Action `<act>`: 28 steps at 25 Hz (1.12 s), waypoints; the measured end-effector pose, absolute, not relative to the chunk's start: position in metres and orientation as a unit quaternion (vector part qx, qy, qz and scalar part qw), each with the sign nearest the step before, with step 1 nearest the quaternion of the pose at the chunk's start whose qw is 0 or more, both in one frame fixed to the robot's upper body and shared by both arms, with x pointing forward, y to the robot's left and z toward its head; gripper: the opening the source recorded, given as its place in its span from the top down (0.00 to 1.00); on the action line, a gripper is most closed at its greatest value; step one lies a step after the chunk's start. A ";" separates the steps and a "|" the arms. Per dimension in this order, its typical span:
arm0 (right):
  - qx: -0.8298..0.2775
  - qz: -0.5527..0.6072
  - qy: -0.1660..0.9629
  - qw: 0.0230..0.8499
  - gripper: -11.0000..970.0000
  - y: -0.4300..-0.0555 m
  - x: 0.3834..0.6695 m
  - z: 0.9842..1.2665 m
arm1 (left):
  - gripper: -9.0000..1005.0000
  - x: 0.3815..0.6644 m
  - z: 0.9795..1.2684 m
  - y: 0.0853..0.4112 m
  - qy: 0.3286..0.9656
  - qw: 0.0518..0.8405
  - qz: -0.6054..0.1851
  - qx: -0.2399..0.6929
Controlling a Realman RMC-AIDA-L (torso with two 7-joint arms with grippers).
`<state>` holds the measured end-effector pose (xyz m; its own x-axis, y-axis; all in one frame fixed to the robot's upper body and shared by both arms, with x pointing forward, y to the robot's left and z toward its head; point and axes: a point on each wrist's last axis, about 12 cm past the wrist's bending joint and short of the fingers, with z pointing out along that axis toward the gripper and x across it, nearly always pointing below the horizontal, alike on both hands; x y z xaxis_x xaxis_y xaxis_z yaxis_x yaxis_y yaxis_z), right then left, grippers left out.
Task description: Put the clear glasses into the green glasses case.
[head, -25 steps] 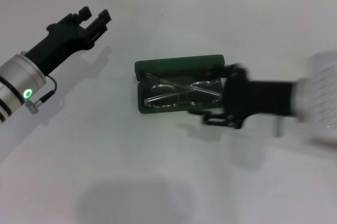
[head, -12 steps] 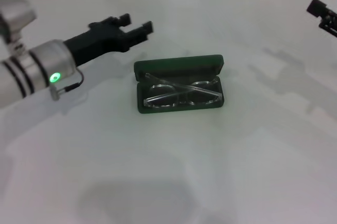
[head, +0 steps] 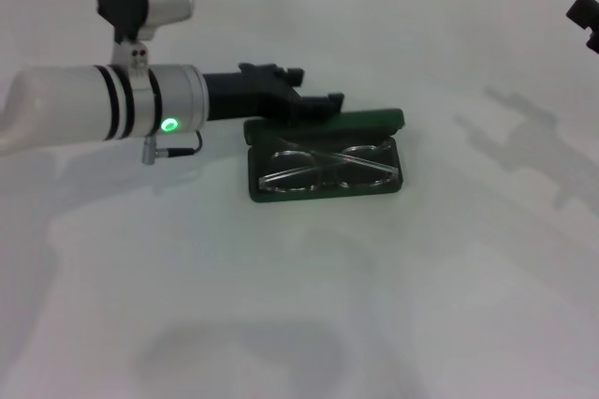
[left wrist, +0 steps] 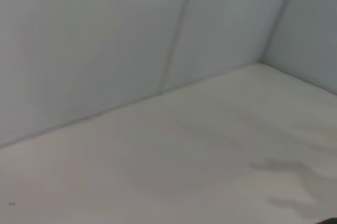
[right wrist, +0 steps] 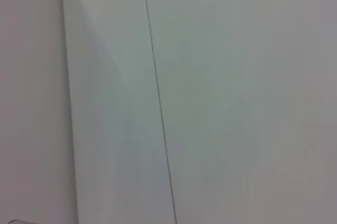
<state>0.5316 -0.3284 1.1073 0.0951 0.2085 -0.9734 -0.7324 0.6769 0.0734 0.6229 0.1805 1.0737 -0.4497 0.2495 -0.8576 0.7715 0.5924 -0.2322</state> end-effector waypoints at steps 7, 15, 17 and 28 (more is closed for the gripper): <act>-0.228 0.334 0.586 0.702 0.33 -0.327 0.531 1.106 | 0.19 0.604 1.063 0.184 0.776 0.398 -0.337 0.355; -0.232 0.337 0.582 0.703 0.33 -0.324 0.534 1.109 | 0.19 0.589 1.051 0.192 0.766 0.405 -0.337 0.369; -0.233 0.337 0.582 0.702 0.33 -0.323 0.535 1.109 | 0.19 0.587 1.049 0.193 0.764 0.407 -0.335 0.372; -0.400 0.387 0.575 0.599 0.33 -0.295 0.538 1.120 | 0.19 0.556 1.081 0.211 0.623 0.511 -0.457 0.377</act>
